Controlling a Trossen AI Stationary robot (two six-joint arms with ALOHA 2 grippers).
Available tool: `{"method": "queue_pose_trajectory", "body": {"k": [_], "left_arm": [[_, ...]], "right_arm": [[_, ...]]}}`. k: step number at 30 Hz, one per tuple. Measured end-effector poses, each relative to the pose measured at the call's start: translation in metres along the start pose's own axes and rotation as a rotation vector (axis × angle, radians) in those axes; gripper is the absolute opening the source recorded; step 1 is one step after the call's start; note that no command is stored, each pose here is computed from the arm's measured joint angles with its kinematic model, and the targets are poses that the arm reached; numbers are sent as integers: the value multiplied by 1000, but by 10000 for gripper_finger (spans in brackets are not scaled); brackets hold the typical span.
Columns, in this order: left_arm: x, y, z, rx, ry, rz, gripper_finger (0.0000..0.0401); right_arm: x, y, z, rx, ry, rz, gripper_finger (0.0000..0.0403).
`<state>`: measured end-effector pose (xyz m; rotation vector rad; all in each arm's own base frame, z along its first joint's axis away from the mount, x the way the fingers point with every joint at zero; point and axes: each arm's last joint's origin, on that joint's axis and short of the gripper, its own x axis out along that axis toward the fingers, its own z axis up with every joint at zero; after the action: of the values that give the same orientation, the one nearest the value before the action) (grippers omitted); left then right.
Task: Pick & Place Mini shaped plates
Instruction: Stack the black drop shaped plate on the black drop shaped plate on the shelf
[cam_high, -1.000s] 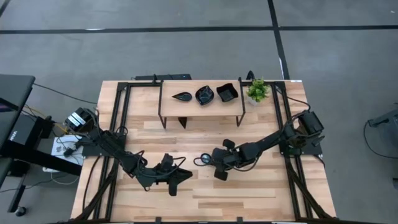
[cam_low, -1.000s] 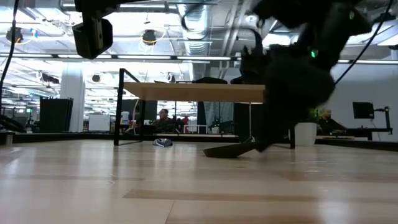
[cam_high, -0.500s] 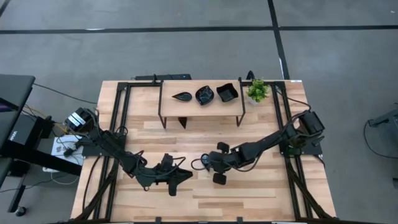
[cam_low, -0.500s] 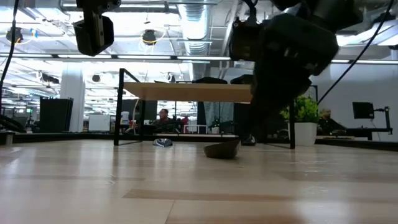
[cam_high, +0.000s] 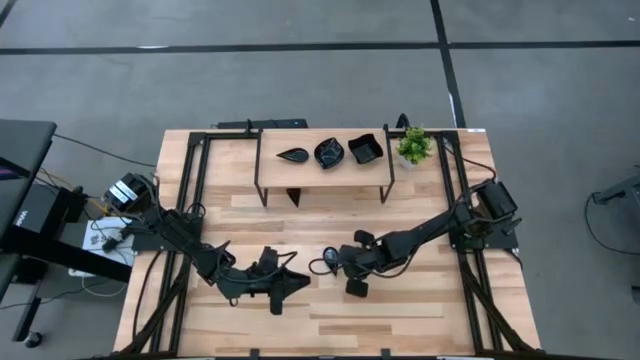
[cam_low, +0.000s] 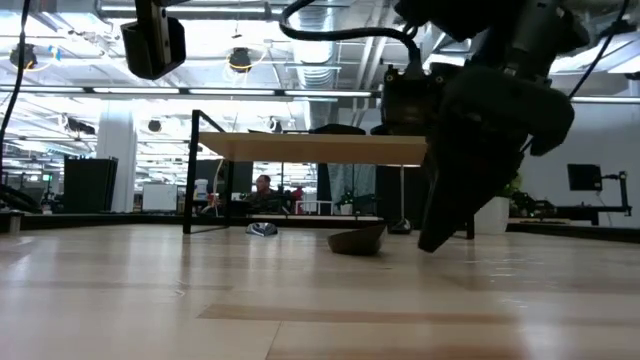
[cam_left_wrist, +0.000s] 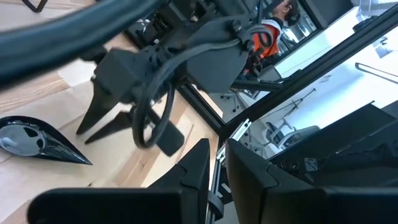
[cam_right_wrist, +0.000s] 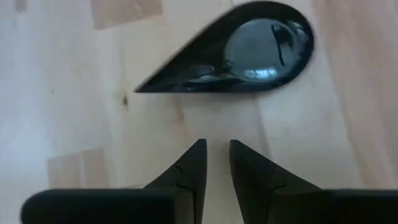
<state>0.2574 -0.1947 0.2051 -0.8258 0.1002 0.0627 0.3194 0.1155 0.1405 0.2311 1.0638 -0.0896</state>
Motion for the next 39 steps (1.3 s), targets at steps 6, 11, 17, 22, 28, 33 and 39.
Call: {"method": "queue_pose_trajectory", "body": {"k": [6, 11, 17, 22, 28, 33, 39], "left_arm": [[-2, -3, -2, -7, 8, -19, 53], [-7, -6, -6, -7, 23, -37, 53], [-10, -9, -9, -9, 33, -52, 53], [-11, -11, -10, -12, 35, -59, 53], [-12, -11, -9, -8, 31, -61, 53], [-8, -9, -5, -17, 8, -51, 53], [-1, -4, 1, 4, -20, -28, 53]], "right_arm": [[15, 8, 10, -20, -8, 5, 65], [22, 21, 29, -82, -37, 28, 65], [22, 29, 47, -109, -80, 58, 65], [15, 29, 56, -145, -111, 65, 65], [2, 38, 58, -168, -112, 130, 65], [-40, 47, 57, -204, -139, 152, 65], [-106, 41, 53, -236, -200, 100, 65]]}}
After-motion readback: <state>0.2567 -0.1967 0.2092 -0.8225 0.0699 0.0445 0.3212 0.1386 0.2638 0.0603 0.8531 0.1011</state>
